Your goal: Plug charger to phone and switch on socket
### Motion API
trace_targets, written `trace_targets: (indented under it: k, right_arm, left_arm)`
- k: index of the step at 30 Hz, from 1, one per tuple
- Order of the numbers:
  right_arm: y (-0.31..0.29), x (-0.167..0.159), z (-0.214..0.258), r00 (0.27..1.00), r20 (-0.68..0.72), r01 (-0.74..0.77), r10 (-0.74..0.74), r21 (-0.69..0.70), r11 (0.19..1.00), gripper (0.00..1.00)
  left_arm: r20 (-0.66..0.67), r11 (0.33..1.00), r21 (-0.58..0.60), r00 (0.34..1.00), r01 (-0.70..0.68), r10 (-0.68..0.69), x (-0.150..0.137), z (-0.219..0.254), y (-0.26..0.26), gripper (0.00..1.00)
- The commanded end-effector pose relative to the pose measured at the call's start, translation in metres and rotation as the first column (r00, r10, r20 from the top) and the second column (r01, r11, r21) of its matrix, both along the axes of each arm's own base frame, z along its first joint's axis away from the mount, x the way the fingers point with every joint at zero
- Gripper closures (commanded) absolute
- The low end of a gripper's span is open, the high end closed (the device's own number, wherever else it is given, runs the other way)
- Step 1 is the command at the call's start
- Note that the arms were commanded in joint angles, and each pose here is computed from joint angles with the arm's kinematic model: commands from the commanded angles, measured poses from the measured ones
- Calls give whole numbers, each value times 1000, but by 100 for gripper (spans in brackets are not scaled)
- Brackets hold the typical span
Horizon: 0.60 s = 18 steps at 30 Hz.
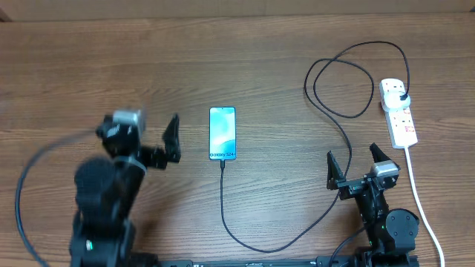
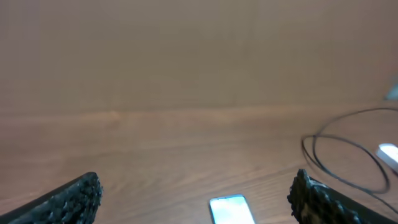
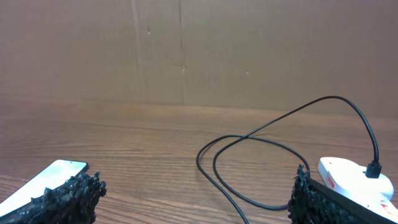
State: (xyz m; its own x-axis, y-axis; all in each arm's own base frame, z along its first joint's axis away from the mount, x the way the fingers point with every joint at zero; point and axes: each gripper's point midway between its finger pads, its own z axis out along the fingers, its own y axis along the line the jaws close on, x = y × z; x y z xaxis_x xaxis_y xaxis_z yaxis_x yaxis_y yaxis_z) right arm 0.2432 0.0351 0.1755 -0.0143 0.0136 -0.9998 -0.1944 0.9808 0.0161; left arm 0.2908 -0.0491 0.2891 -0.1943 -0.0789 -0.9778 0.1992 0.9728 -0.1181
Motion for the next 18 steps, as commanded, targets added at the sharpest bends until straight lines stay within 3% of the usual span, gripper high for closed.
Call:
trace_targets:
  k: [1, 10, 18]
  right_arm:
    - [2, 0, -2, 1000, 2, -10, 10, 2, 1000, 0]
    - [2, 0, -2, 1000, 2, -10, 10, 2, 1000, 0]
    - [2, 0, -2, 1000, 2, -10, 10, 2, 1000, 0]
  left_arm:
    - [92, 997, 24, 993, -74, 71, -20, -14, 14, 0]
    - [268, 994, 27, 959, -101, 91, -43, -50, 20, 0]
    - [311, 989, 94, 947, -114, 80, -47, -75, 21, 1]
